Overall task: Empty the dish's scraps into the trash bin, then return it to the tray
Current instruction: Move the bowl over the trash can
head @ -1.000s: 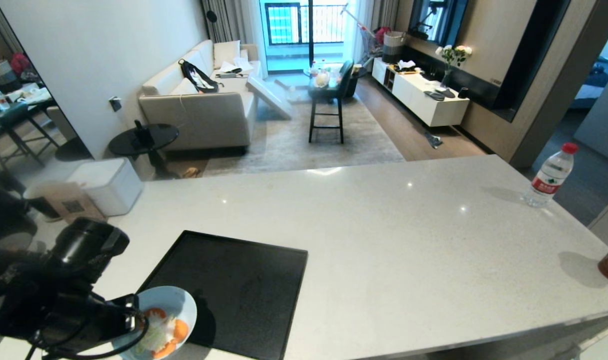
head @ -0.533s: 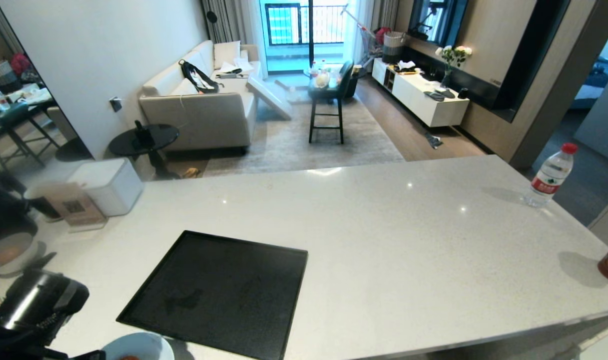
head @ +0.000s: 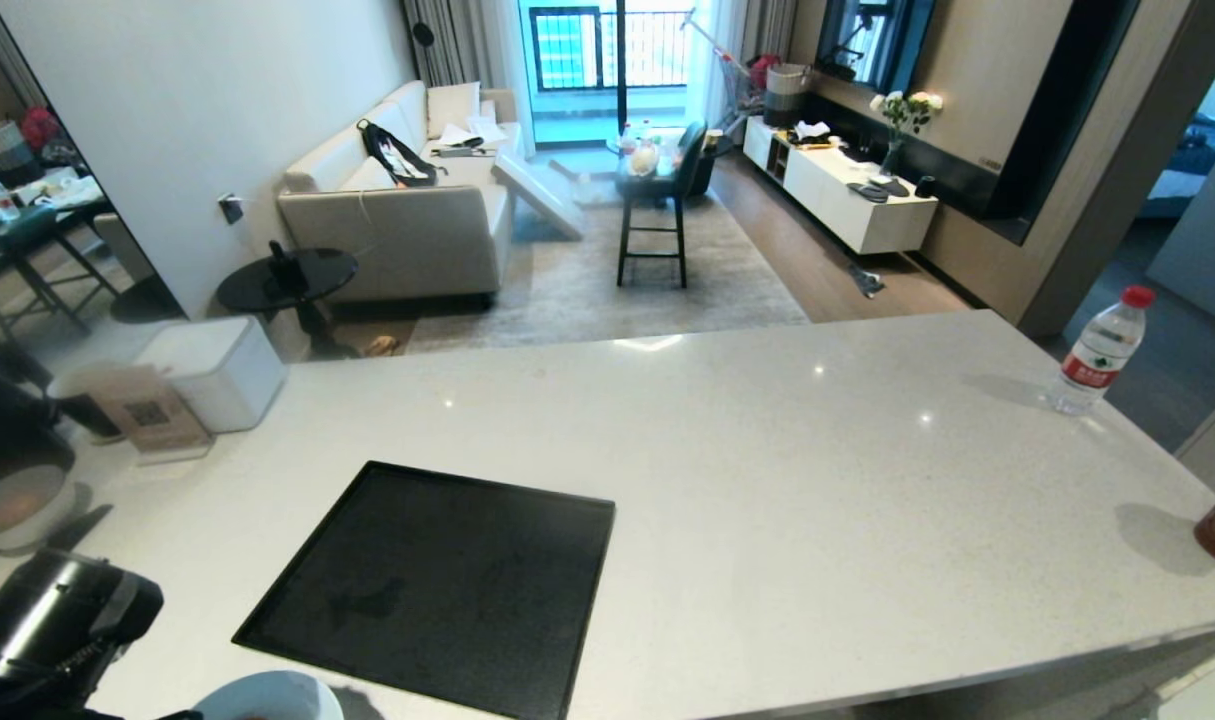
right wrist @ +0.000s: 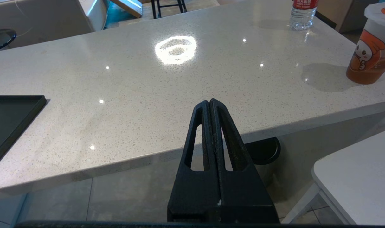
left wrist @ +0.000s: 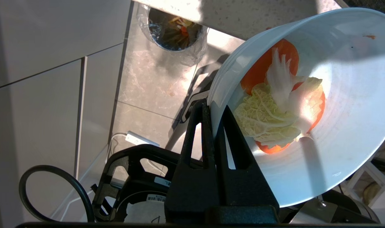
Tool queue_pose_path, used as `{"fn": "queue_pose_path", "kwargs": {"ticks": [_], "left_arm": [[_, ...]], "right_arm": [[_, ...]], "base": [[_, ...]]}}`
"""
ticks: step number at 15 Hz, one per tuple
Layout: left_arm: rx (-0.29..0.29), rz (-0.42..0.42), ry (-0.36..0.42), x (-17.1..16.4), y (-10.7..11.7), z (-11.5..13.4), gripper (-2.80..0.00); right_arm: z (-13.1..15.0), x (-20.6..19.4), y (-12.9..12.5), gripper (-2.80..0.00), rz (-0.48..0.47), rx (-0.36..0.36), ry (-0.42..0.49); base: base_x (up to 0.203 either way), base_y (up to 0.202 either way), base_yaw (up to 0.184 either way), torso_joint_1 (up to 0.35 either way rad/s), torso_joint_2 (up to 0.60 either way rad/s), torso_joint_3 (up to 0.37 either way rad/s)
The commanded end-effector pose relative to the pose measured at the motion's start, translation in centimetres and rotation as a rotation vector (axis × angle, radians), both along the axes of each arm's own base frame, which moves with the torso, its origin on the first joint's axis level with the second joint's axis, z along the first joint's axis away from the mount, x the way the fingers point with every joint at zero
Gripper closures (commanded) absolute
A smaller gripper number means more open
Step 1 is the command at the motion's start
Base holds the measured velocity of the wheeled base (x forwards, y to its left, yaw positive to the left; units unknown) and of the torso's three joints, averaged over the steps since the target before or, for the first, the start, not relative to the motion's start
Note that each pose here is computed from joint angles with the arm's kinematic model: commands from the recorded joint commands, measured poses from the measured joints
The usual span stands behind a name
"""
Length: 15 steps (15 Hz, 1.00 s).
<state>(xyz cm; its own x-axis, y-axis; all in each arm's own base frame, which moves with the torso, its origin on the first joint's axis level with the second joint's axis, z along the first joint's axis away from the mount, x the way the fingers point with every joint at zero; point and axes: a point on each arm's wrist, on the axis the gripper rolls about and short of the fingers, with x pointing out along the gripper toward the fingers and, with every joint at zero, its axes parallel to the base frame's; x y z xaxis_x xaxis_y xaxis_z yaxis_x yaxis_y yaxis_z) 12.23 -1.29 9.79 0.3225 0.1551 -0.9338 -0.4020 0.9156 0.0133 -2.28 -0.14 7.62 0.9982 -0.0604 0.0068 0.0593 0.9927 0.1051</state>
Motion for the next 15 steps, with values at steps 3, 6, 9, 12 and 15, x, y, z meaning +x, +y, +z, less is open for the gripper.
{"fn": "queue_pose_path", "kwargs": {"ticks": [3, 6, 9, 12, 15], "left_arm": [[-0.019, 0.001, 0.001, 0.00, -0.04, 0.00, 0.00], [-0.022, 0.001, 0.002, -0.04, -0.04, -0.01, 0.00], [-0.023, 0.001, 0.005, -0.01, -0.05, -0.05, 0.00], [-0.022, 0.001, 0.006, 0.00, -0.05, -0.07, 0.00], [-0.023, 0.001, 0.008, 0.02, -0.05, -0.09, 0.00]], "right_arm": [[0.01, 0.01, 0.00, 0.00, 0.000, 0.001, 0.000], [0.00, 0.00, 0.00, 0.00, -0.001, 0.002, -0.001], [0.00, 0.00, 0.00, 0.00, -0.001, 0.001, -0.001], [0.01, 0.01, 0.00, 0.00, -0.001, 0.002, 0.001], [0.00, 0.00, 0.00, 0.00, -0.001, 0.002, -0.001]], "base": [[0.000, 0.000, 0.000, 0.000, 0.00, 0.000], [0.000, 0.000, 0.000, 0.000, 0.00, 0.000], [0.000, 0.000, 0.000, 0.000, 0.00, 0.000], [0.000, 0.000, 0.000, 0.000, 0.00, 0.000], [0.000, 0.000, 0.000, 0.000, 0.00, 0.000]]}}
